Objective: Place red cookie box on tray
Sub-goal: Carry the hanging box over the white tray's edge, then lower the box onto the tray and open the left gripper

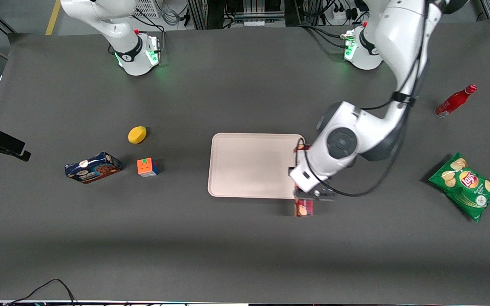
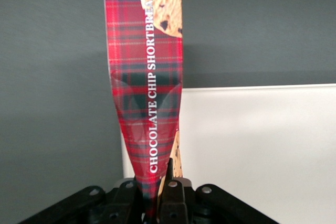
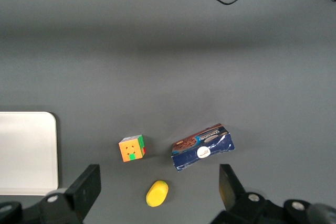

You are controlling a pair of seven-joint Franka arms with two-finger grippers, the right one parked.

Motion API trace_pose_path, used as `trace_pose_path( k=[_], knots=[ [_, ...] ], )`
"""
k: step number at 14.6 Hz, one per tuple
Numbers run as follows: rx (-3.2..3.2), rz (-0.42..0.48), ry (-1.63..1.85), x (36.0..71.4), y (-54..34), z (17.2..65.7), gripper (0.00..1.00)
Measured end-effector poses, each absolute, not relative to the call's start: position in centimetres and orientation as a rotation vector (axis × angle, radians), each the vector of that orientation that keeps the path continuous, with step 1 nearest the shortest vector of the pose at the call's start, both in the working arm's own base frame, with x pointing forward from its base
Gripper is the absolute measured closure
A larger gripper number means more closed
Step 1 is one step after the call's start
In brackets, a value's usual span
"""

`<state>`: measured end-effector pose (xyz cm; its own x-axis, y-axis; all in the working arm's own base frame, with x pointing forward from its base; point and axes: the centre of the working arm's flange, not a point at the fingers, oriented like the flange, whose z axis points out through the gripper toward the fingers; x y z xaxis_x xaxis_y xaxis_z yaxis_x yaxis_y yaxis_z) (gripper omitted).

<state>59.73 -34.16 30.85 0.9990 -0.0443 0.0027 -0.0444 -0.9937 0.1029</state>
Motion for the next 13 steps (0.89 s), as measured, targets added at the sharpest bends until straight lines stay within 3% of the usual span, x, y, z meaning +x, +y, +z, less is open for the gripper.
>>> trace_pose_path(
  k=[3,13],
  knots=[
    [3.015,0.071,-0.043,56.7,-35.1,27.8,0.87],
    [3.033,0.124,0.024,51.4,-33.6,25.1,0.87]
  ],
)
